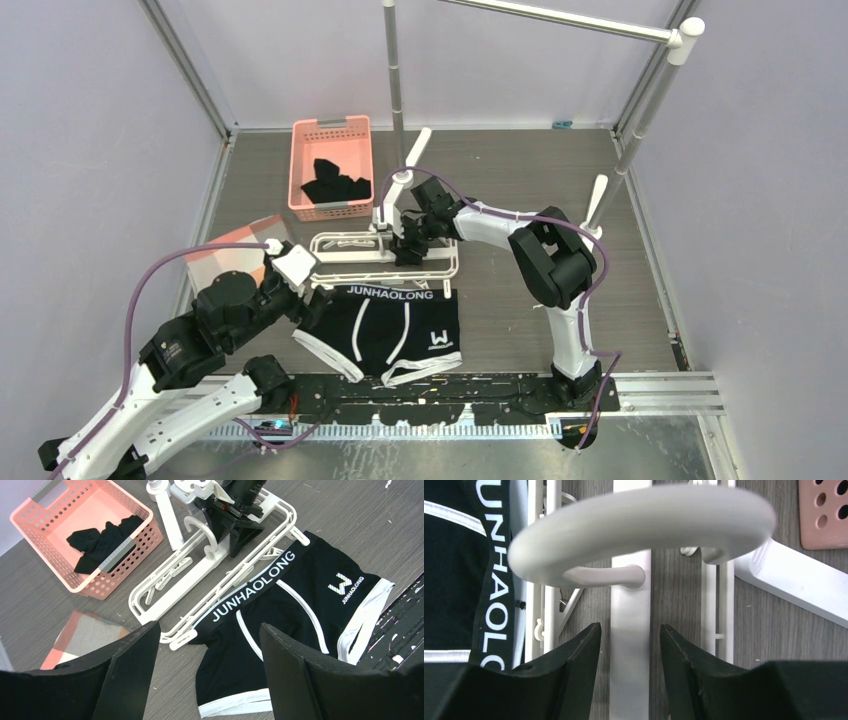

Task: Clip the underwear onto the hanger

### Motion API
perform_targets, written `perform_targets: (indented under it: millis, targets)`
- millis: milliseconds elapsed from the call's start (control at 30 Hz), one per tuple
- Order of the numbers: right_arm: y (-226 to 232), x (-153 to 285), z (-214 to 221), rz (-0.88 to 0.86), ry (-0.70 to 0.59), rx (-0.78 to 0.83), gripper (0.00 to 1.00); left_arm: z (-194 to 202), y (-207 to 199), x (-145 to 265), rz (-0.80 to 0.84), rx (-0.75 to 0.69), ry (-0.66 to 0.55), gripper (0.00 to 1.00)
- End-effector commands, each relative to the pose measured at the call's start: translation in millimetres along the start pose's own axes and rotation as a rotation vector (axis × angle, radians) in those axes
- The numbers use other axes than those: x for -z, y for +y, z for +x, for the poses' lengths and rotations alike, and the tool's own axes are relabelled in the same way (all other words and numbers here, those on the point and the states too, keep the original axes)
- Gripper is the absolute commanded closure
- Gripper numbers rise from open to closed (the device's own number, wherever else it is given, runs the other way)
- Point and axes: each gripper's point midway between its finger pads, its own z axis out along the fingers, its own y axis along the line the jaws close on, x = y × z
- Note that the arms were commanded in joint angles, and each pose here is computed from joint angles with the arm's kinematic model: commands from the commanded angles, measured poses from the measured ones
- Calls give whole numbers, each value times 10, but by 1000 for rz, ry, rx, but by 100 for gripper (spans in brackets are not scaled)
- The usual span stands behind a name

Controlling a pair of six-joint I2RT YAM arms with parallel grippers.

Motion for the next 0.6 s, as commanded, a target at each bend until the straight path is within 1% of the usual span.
perform_targets:
  millis: [0, 167, 267, 433, 467, 567]
  targets:
    - [-101, 51, -280, 8, -58, 38, 52, -163, 57, 70, -18, 5, -51, 25]
    - [-105, 61, -275, 14, -50, 36, 67, -141, 65, 94, -20, 3, -45, 25]
    - [-111, 84, -293, 21, -50, 42, 79, -139, 76, 109, -25, 2, -47, 26]
    - [-110, 251, -411, 41, -57, 79, 96, -171, 90, 145, -29, 6, -59, 26]
    - [-109, 307, -471, 47, -65, 90, 99, -178, 92, 152, -30, 7, -63, 26]
    - [-119, 515, -637, 77, -91, 124, 99, -252, 114, 211, -36, 18, -92, 26]
